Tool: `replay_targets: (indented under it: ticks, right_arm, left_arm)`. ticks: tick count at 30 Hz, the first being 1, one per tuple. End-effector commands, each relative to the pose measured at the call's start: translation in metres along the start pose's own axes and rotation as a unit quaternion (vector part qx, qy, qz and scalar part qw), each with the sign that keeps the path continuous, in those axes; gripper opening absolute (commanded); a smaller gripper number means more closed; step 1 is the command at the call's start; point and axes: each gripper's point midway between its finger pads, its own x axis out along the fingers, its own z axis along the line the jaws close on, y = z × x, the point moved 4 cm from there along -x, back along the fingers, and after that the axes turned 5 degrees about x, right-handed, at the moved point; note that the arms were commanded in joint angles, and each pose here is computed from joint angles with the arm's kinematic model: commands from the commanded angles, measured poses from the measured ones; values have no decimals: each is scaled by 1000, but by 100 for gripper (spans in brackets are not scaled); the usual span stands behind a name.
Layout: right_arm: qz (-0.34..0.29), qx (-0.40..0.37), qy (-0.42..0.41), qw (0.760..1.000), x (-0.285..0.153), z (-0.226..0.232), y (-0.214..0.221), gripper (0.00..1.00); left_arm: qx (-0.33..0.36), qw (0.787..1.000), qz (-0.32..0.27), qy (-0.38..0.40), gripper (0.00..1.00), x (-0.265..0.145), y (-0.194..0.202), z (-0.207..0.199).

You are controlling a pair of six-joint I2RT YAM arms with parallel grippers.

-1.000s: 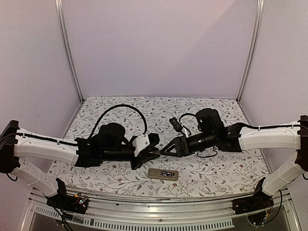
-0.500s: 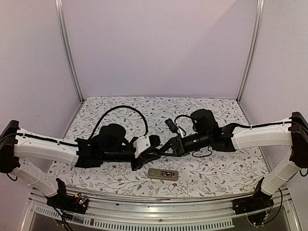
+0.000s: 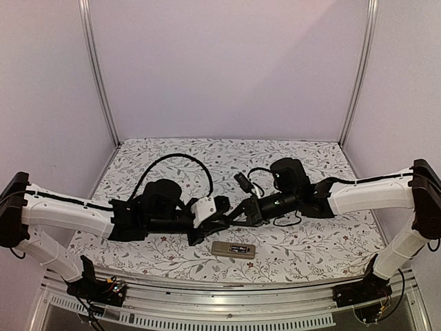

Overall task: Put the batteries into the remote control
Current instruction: Pass from the left arm to the right, then pass from the right arm to the left

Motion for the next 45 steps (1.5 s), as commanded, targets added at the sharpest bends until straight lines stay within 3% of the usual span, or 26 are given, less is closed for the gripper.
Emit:
replay_targets:
  ticks: [1, 6, 12, 16, 22, 27, 29, 31, 35, 45]
  right_arm:
    - [14, 15, -3, 1000, 8, -1, 2, 16]
    - [13, 21, 4, 1000, 7, -3, 1, 12]
    - [13, 32, 23, 999, 6, -13, 2, 8]
    - [18, 35, 27, 999, 2, -16, 3, 7]
    - [14, 5, 11, 1000, -11, -3, 0, 7]
    - [1, -27, 16, 1000, -23, 7, 0, 7]
    - [-15, -52, 12, 998, -31, 15, -3, 7]
    - [-35, -80, 6, 996, -41, 28, -7, 8]
    - [-60, -130, -13, 990, -52, 47, -11, 8]
    - [-66, -213, -43, 974, -62, 75, -4, 9]
  left_arm:
    - [10, 1000, -4, 3, 17, 1, 2, -6]
    - [10, 1000, 1, 1, 22, 1, 6, -7]
    - [4, 1000, 6, -2, 57, 0, 10, -7]
    - [-7, 1000, 10, 2, 64, -4, 13, -9]
    - [-33, 999, -35, -23, 63, -31, 14, -9]
    - [-142, 977, -150, -49, 63, -66, -7, 7]
    - [-193, 963, -187, -33, 58, -74, -13, 9]
    - [-222, 957, -189, 1, 51, -70, -16, 3]
    - [-251, 950, -177, 64, 49, -51, -24, -6]
    - [-279, 926, -234, 100, 54, -49, -58, 2]
